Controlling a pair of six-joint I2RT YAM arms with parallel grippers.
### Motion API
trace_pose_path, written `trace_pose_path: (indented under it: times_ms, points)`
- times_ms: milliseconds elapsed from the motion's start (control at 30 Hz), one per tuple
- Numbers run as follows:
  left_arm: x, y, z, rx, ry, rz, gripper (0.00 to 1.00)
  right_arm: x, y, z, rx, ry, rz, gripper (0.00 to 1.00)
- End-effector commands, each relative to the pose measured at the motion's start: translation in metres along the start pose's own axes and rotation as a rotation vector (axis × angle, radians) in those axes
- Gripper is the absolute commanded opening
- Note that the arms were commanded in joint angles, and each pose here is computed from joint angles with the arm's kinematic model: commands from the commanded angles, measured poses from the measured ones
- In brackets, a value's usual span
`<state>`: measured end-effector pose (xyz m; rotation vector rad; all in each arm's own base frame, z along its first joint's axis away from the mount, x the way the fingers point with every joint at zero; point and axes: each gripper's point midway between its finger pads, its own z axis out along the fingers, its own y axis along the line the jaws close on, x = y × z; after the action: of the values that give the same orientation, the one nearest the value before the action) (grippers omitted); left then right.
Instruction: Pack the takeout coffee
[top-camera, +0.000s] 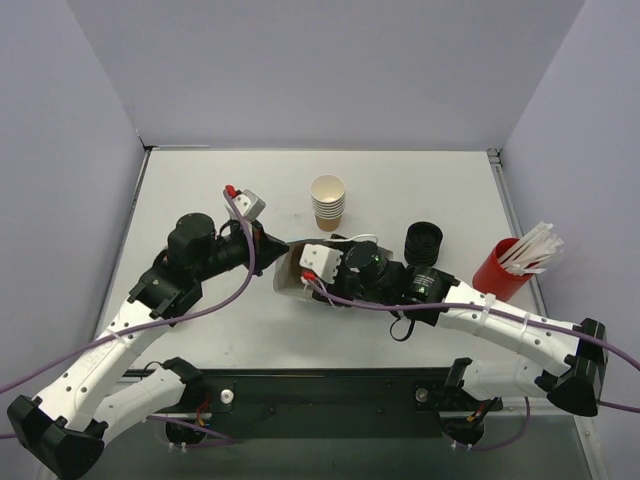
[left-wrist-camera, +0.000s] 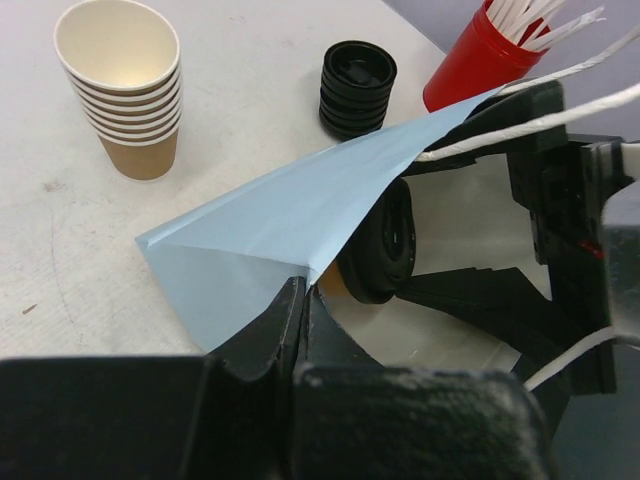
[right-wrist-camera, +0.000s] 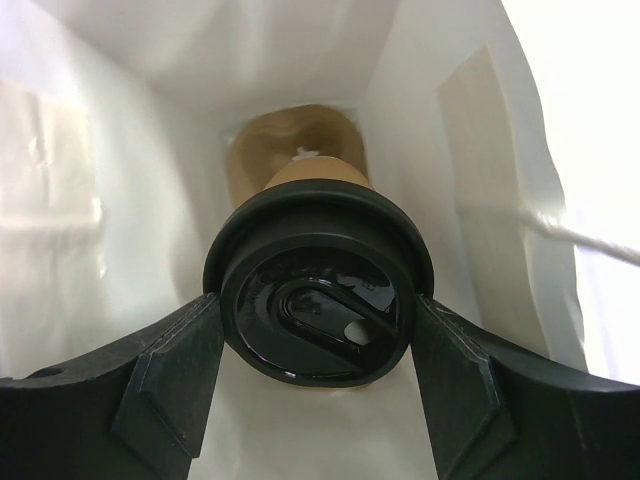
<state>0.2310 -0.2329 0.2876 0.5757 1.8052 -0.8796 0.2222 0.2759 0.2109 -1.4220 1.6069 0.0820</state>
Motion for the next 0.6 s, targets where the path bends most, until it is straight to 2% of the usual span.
trace_pose_path:
  times_ms: [0, 367, 567]
  points:
    - [-0.006, -0.010, -0.006, 0.025, -0.032, 0.003, 0.00, -0.012, -0.005, 0.012, 0.007, -0.019, -0.093, 0.40]
    - [0.015, -0.008, -0.014, 0.021, -0.031, -0.006, 0.00, -0.008, 0.012, 0.037, -0.054, 0.011, -0.145, 0.38]
    - [0.009, -0.011, -0.027, 0.002, -0.095, -0.058, 0.00, 0.008, 0.016, 0.039, -0.046, 0.046, -0.190, 0.37]
